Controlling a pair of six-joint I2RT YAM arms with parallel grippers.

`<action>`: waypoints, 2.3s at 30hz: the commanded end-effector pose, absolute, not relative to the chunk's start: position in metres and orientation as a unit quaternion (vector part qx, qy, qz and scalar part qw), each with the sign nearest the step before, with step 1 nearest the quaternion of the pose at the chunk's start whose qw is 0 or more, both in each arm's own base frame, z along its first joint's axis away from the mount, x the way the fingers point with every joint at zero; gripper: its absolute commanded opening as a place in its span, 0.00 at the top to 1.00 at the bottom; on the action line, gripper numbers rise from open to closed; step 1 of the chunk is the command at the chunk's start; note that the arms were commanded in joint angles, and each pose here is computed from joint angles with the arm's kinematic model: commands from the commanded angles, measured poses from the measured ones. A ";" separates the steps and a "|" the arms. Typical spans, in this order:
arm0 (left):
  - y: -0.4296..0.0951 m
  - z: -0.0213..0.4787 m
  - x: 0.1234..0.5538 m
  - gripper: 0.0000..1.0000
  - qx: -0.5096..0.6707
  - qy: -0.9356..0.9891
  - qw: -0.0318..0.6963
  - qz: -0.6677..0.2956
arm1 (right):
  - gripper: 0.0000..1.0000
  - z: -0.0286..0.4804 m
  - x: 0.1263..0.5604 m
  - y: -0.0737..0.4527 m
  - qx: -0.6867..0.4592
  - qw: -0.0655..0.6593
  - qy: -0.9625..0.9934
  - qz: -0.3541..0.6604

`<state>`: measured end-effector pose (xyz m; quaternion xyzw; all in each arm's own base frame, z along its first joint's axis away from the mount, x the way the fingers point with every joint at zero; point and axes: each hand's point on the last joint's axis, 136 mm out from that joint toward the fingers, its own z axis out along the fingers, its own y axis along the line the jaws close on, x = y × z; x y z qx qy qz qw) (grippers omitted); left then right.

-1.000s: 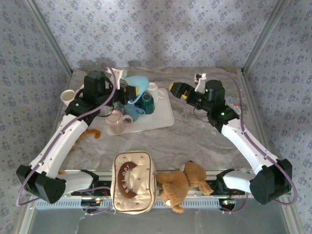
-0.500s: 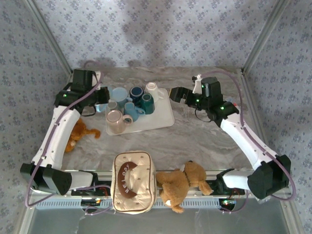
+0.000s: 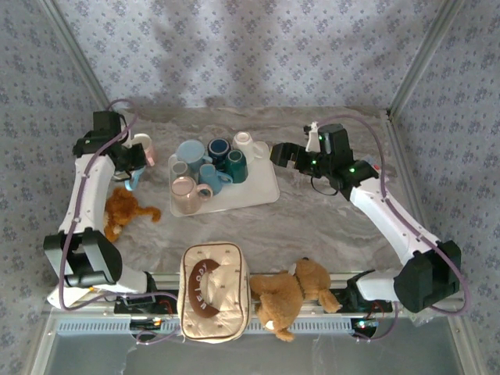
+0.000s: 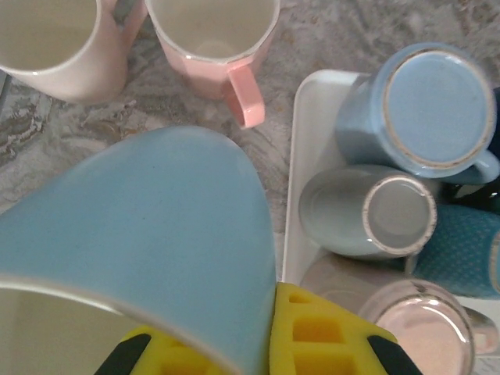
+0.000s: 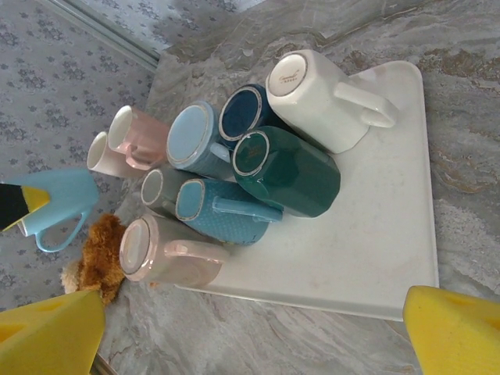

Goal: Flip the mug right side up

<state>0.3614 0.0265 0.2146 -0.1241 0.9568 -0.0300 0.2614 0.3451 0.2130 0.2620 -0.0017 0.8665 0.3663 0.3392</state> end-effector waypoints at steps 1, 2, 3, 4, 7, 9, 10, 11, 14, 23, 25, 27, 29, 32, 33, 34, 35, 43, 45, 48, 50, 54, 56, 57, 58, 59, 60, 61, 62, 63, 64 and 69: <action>0.033 0.214 0.373 1.00 -0.134 0.954 0.267 -0.022 | 0.00 0.266 0.348 0.215 -0.013 0.341 0.864 0.369; 0.035 0.209 0.375 1.00 -0.136 0.957 0.257 -0.020 | 0.00 0.265 0.348 0.216 -0.015 0.340 0.865 0.369; 0.036 0.206 0.377 1.00 -0.137 0.959 0.248 -0.019 | 0.00 0.264 0.348 0.216 -0.017 0.339 0.866 0.368; 0.037 0.202 0.380 1.00 -0.138 0.960 0.242 -0.018 | 0.00 0.262 0.348 0.215 -0.018 0.339 0.867 0.366; 0.039 0.196 0.388 1.00 -0.141 0.962 0.234 -0.017 | 0.00 0.254 0.345 0.215 -0.022 0.330 0.871 0.363; 0.041 0.191 0.391 1.00 -0.143 0.965 0.221 -0.013 | 0.00 0.250 0.345 0.213 -0.019 0.328 0.873 0.361; 0.043 0.188 0.393 1.00 -0.145 0.966 0.214 -0.010 | 0.00 0.248 0.345 0.212 -0.018 0.327 0.874 0.360; 0.044 0.185 0.395 1.00 -0.146 0.967 0.208 -0.007 | 0.00 0.246 0.345 0.212 -0.018 0.327 0.874 0.360; 0.047 0.176 0.400 1.00 -0.148 0.969 0.198 0.000 | 0.00 0.243 0.346 0.210 -0.014 0.326 0.874 0.359; 0.048 0.151 0.409 1.00 -0.148 0.974 0.169 -0.008 | 0.00 0.238 0.352 0.206 -0.009 0.326 0.874 0.359; 0.050 0.146 0.408 1.00 -0.147 0.976 0.161 -0.005 | 0.00 0.238 0.355 0.206 -0.009 0.325 0.874 0.360; 0.050 0.141 0.406 1.00 -0.143 0.978 0.154 -0.004 | 0.00 0.239 0.357 0.207 -0.009 0.326 0.874 0.360; 0.052 0.138 0.405 1.00 -0.142 0.978 0.151 0.001 | 0.00 0.240 0.359 0.208 -0.009 0.327 0.873 0.362; 0.054 0.132 0.405 1.00 -0.145 0.979 0.144 0.000 | 0.00 0.240 0.360 0.209 -0.008 0.326 0.872 0.365; 0.054 0.131 0.405 1.00 -0.144 0.979 0.141 0.000 | 0.00 0.239 0.360 0.209 -0.007 0.325 0.873 0.365; 0.054 0.129 0.405 1.00 -0.143 0.980 0.139 0.000 | 0.00 0.238 0.360 0.209 -0.006 0.324 0.873 0.365; 0.054 0.129 0.406 1.00 -0.143 0.980 0.138 -0.001 | 0.00 0.238 0.360 0.209 -0.005 0.324 0.873 0.365; 0.053 0.118 0.405 1.00 -0.141 0.982 0.122 -0.007 | 0.00 0.232 0.359 0.209 0.002 0.319 0.874 0.365; 0.053 0.116 0.406 1.00 -0.140 0.983 0.120 -0.009 | 0.00 0.233 0.360 0.209 0.002 0.321 0.874 0.366; 0.053 0.114 0.405 0.99 -0.137 0.984 0.117 -0.008 | 0.00 0.235 0.361 0.210 0.001 0.321 0.873 0.368; 0.052 0.112 0.406 0.99 -0.136 0.984 0.115 -0.008 | 0.00 0.236 0.361 0.211 0.000 0.320 0.872 0.370; 0.052 0.109 0.405 0.98 -0.135 0.985 0.108 -0.011 | 0.00 0.241 0.361 0.211 -0.004 0.323 0.871 0.370; 0.051 0.107 0.405 0.98 -0.134 0.985 0.106 -0.011 | 0.00 0.242 0.361 0.210 -0.003 0.324 0.871 0.369; 0.052 0.106 0.405 0.97 -0.135 0.985 0.105 -0.011 | 0.00 0.242 0.361 0.210 -0.003 0.325 0.871 0.369; 0.052 0.105 0.405 0.95 -0.135 0.985 0.103 -0.011 | 0.00 0.242 0.361 0.210 -0.003 0.325 0.871 0.368; 0.051 0.104 0.405 0.93 -0.135 0.986 0.102 -0.012 | 0.00 0.242 0.361 0.209 -0.002 0.324 0.872 0.368; 0.050 0.104 0.406 0.90 -0.134 0.986 0.102 -0.016 | 0.00 0.241 0.361 0.209 -0.001 0.324 0.872 0.367; 0.049 0.105 0.407 0.86 -0.133 0.986 0.103 -0.018 | 0.00 0.239 0.361 0.209 0.000 0.323 0.873 0.366; 0.049 0.106 0.407 0.83 -0.132 0.986 0.104 -0.020 | 0.00 0.239 0.361 0.209 0.001 0.323 0.873 0.365; 0.048 0.107 0.408 0.80 -0.131 0.985 0.107 -0.024 | 0.00 0.239 0.361 0.209 0.001 0.322 0.873 0.365; 0.047 0.108 0.408 0.78 -0.130 0.985 0.109 -0.025 | 0.00 0.239 0.361 0.209 0.001 0.322 0.873 0.365; 0.046 0.114 0.409 0.72 -0.125 0.985 0.118 -0.027 | 0.00 0.241 0.362 0.210 0.000 0.323 0.872 0.369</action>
